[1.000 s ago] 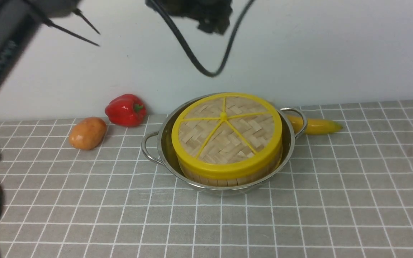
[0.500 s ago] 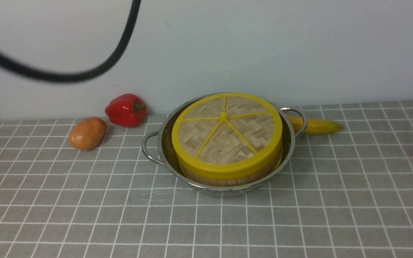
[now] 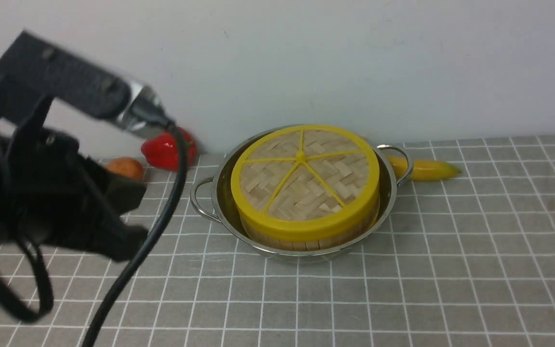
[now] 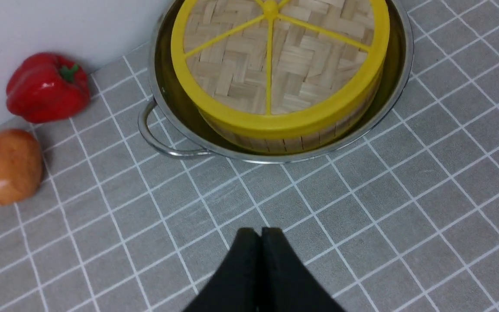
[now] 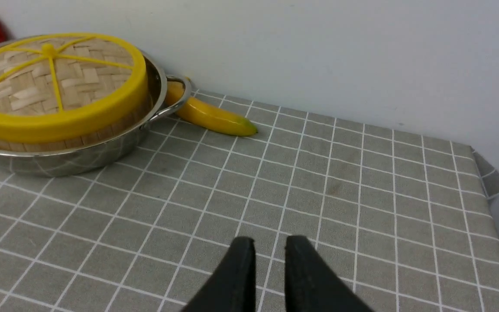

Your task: Place the steamer in the pot on the grey tablecloth, and put the lid on the steamer.

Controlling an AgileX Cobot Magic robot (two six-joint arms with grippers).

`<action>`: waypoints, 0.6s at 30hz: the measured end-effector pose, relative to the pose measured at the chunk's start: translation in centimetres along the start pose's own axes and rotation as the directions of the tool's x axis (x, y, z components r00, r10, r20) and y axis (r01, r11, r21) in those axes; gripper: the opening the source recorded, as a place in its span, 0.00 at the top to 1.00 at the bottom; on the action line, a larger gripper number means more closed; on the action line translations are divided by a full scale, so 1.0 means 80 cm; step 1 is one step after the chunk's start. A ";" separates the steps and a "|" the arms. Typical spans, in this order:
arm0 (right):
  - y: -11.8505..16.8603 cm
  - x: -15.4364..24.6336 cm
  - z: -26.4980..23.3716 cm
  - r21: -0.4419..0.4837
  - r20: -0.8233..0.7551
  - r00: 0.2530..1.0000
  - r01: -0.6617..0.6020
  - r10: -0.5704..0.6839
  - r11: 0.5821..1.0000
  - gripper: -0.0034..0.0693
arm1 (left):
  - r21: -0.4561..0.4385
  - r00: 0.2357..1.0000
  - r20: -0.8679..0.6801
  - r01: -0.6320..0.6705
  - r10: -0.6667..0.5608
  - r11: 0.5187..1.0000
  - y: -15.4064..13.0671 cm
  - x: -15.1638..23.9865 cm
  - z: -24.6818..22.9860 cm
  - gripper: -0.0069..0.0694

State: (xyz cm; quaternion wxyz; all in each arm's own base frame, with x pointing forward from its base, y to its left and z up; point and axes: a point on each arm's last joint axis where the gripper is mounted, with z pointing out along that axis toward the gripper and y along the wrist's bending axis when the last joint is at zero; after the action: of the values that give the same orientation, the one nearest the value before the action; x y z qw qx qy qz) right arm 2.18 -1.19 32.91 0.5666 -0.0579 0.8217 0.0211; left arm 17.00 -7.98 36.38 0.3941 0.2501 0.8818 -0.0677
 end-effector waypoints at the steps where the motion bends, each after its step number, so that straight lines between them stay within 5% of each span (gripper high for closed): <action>1: 0.001 0.000 0.000 -0.006 -0.001 1.000 -0.007 0.007 1.000 0.77 | -0.002 0.999 0.020 0.034 -0.034 0.999 -0.002 0.016 -0.006 0.94; 18: 0.014 0.002 -0.001 -0.117 -0.025 0.995 -0.099 0.096 0.988 0.72 | 0.002 0.972 0.201 0.121 -0.119 0.993 -0.007 0.054 -0.064 0.92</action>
State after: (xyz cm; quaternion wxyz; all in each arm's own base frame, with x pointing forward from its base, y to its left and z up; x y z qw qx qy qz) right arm 1.96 -0.12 32.76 0.5526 -0.0514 0.8262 0.0969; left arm 10.93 -5.17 36.65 0.4776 0.1862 0.8513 -0.1119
